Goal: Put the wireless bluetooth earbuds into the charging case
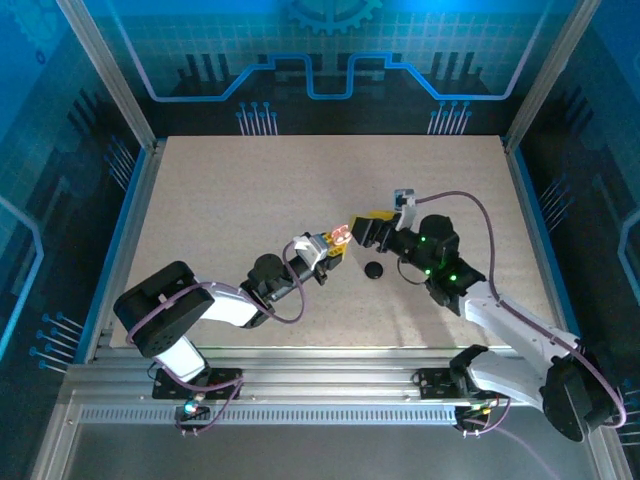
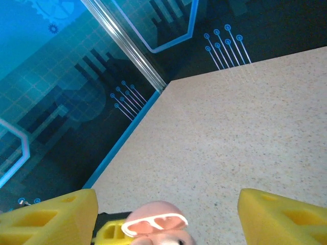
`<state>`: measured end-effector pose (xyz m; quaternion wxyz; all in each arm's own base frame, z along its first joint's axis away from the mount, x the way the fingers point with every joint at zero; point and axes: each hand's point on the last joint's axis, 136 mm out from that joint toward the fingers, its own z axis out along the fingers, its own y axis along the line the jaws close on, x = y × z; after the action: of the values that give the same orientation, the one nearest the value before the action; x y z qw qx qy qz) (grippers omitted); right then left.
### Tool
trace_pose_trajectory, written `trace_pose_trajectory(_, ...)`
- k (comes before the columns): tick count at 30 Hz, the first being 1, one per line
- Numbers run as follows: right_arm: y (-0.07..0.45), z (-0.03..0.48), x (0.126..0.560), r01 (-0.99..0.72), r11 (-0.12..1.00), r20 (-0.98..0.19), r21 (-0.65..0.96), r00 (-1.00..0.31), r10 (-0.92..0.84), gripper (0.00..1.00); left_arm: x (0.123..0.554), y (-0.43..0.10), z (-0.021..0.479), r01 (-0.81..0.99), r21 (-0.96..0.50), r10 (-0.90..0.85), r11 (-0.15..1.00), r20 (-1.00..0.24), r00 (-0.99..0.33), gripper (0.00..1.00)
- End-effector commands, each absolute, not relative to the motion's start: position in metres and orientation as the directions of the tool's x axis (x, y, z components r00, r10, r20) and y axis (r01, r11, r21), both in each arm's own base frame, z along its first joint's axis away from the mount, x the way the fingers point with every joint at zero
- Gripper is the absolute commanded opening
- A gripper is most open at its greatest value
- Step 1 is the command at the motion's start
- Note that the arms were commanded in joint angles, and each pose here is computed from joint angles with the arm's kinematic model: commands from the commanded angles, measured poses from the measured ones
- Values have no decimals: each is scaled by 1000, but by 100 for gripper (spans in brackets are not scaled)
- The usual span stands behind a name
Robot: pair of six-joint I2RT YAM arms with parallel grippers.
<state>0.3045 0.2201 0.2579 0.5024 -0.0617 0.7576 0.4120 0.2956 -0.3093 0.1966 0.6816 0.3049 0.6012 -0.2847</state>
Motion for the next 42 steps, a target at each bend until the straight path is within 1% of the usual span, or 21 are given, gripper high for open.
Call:
trace_pose_trajectory(1, 219, 258, 287, -614, 648, -868, 450, -471, 156, 73, 281, -313, 221, 793, 61, -99, 606, -984, 151, 20)
trace_pose_trajectory(5, 211, 258, 272, -737, 624, -941, 259, -337, -7, 75, 272, -312, 217, 815, 51, -100, 578, -986, 133, 20)
trace_pose_trajectory(9, 203, 261, 258, -821, 565, -978, 86, -177, -108, 77, 264, -309, 214, 830, 43, -102, 555, -988, 119, 20)
trace_pose_trajectory(11, 204, 260, 247, -867, 499, -983, -11, -82, -165, 78, 254, -310, 216, 859, 29, -118, 511, -988, 103, 19)
trace_pose_trajectory(14, 206, 255, 235, -900, 423, -973, -107, 8, -229, 79, 240, -313, 215, 896, 21, -126, 443, -988, 86, 19)
trace_pose_trajectory(17, 212, 247, 216, -946, 280, -955, -165, 83, -283, 79, 229, -314, 217, 922, 26, -128, 386, -988, 81, 19)
trace_pose_trajectory(19, 215, 242, 208, -961, 215, -948, -174, 104, -300, 78, 223, -314, 218, 933, 32, -127, 359, -988, 83, 19)
trace_pose_trajectory(24, 221, 238, 206, -980, 150, -951, -129, 80, -299, 78, 216, -315, 223, 945, 53, -127, 324, -987, 99, 19)
trace_pose_trajectory(31, 233, 228, 208, -996, 76, -955, -50, 25, -297, 77, 215, -315, 226, 946, 64, -130, 319, -985, 110, 19)
trace_pose_trajectory(34, 240, 226, 204, -999, 25, -952, -35, 26, -304, 76, 215, -315, 226, 946, 60, -137, 320, -984, 109, 19)
trace_pose_trajectory(38, 248, 230, 191, -997, -72, -954, -26, 46, -296, 75, 217, -317, 227, 945, 61, -144, 321, -983, 112, 20)
trace_pose_trajectory(42, 252, 232, 188, -994, -110, -952, -18, 51, -300, 73, 219, -318, 229, 945, 65, -146, 322, -982, 117, 21)
